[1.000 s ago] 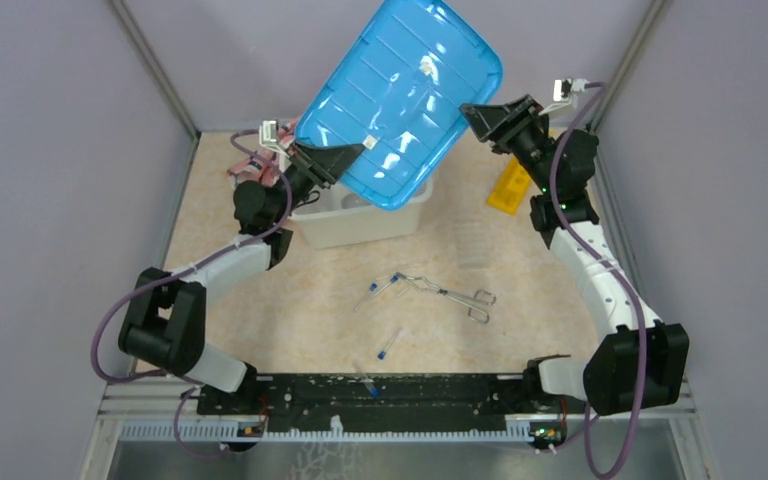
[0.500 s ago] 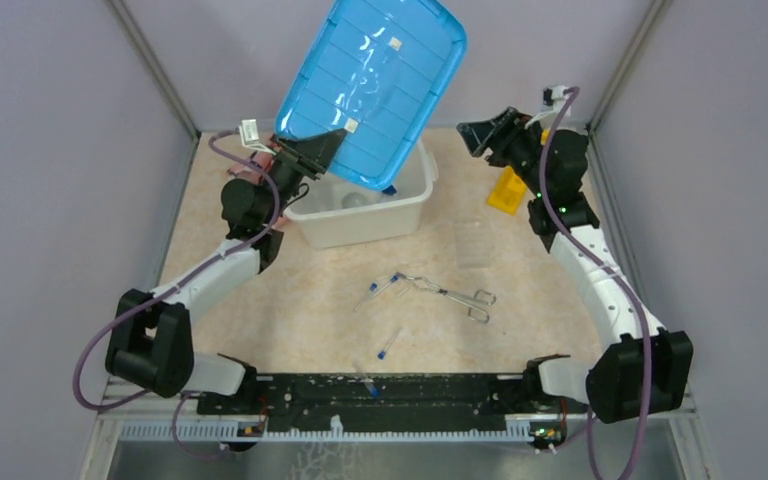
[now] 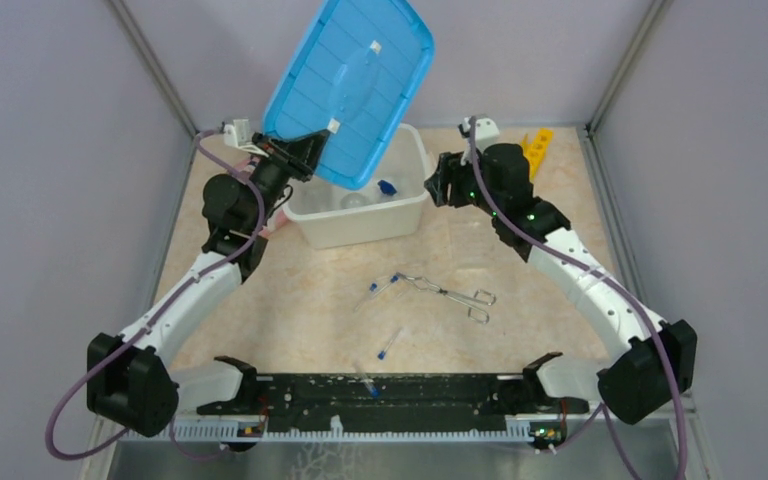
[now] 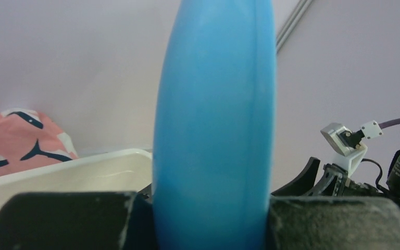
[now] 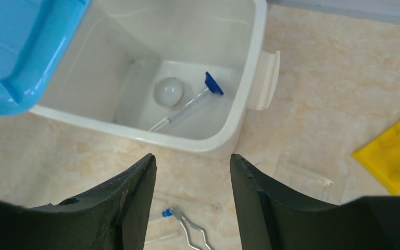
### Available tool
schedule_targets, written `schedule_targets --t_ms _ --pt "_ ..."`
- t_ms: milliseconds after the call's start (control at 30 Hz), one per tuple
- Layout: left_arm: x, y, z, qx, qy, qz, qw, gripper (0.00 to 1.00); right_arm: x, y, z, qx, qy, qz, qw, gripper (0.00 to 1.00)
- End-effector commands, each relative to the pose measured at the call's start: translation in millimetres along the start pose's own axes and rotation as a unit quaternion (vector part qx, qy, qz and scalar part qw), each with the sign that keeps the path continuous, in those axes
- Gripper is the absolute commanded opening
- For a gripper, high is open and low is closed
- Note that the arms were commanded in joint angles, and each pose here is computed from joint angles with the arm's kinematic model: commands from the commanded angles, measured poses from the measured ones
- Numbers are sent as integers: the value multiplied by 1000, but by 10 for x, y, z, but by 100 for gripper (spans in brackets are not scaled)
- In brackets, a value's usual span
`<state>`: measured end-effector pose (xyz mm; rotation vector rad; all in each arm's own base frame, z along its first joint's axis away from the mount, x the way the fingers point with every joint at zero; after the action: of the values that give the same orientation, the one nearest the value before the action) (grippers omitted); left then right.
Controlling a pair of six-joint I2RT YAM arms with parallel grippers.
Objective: Organize the chemistry lab equipment
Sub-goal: Adjust the storage box lid, then pick up the test tube at the center of the board.
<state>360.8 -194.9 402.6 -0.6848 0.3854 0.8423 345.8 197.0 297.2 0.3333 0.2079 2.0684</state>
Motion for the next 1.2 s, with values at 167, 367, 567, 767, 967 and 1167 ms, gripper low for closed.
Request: schedule_targets --t_ms 167,367,567,767,967,1167 --pt "34 108 200 -10 -83 50 995 0 237 17 -715 103 102 -8 989 53" --pt "98 112 176 3 -115 72 991 0 401 16 -1044 138 109 14 984 53" --pt "197 138 234 -4 -144 106 984 0 433 -60 -1219 154 113 5 982 54" --pt "255 162 275 -5 -165 124 978 0 675 -43 -1401 180 142 33 973 53" --pt "310 166 355 -9 -185 148 972 0 1075 41 -1598 203 149 75 965 53" --pt "383 162 443 -12 -201 179 963 0 1443 194 -1846 243 158 120 950 51"
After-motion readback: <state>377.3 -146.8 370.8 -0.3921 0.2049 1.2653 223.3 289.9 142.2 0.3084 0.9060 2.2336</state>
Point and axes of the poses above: each gripper's point midway between its finger pads, its own y axis back along the fingers, its own x axis along the line the jaws close on, z = x × y, the point moved 1 cm from there along y, back along the fingers, and after that the axes turned 6 degrees about y, right-handed, at the moved point
